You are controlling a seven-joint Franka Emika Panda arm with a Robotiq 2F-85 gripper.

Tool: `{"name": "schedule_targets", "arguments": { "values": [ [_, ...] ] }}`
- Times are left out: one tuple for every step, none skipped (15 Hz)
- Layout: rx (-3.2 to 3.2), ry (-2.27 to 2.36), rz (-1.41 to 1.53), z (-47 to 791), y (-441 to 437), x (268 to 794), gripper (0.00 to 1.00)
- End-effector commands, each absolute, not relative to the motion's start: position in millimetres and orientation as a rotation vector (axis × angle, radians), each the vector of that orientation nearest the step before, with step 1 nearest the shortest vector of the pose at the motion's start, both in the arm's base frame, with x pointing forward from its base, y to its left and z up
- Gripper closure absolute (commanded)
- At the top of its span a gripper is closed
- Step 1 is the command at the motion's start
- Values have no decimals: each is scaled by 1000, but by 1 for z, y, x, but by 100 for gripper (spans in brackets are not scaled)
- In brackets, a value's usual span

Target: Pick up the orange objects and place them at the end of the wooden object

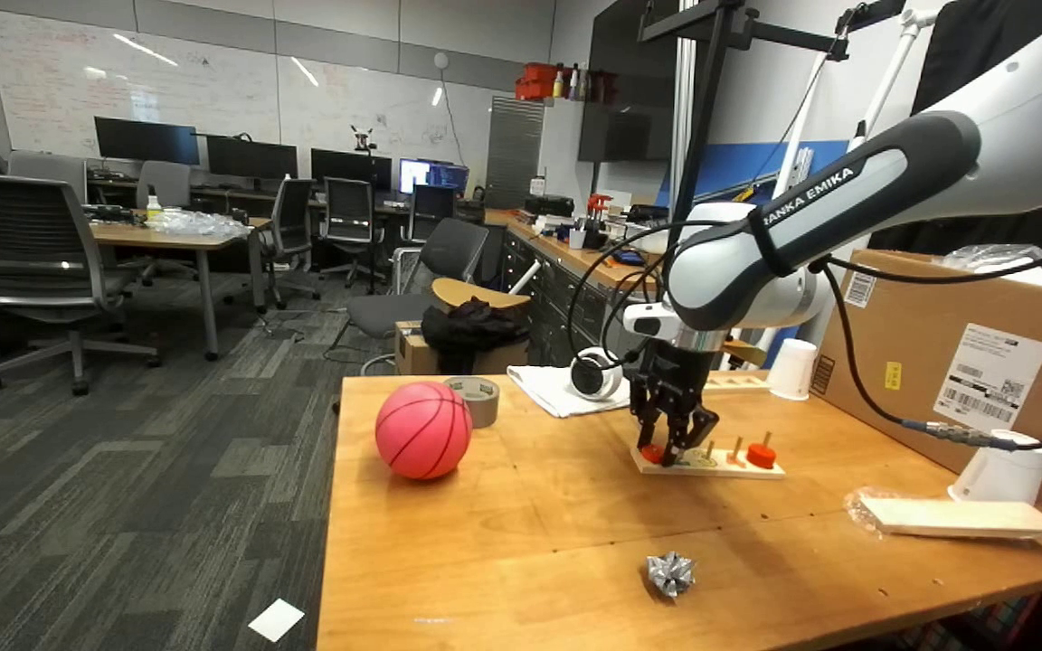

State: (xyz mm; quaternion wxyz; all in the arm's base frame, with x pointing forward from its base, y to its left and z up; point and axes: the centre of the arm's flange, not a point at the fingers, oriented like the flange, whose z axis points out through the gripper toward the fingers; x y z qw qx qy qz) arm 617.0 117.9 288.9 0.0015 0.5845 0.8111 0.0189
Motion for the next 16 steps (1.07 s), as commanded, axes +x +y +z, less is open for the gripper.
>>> {"name": "schedule_targets", "arguments": {
  "values": [
    [1828,2534,38,296,117,623,83],
    [1826,2534,34,294,117,622,83],
    [1824,2534,30,295,116,622,83],
    [1822,2533,28,296,115,622,83],
    [1819,2530,24,297,114,622,83],
    [1816,2526,18,299,113,622,83],
    [1812,2519,7,303,110,622,83],
    [1806,2509,-4,306,108,623,83],
    [1800,2498,-14,312,104,623,83],
    [1796,2481,-27,318,99,624,83],
    [1793,2463,-33,324,94,625,83],
    [1792,2447,-37,330,90,625,83],
    [1794,2426,-39,336,85,626,83],
    [1802,2403,-36,341,78,626,83],
    [1819,2375,-35,346,70,625,83],
    [1833,2350,-41,351,63,626,83]
  ]
}}
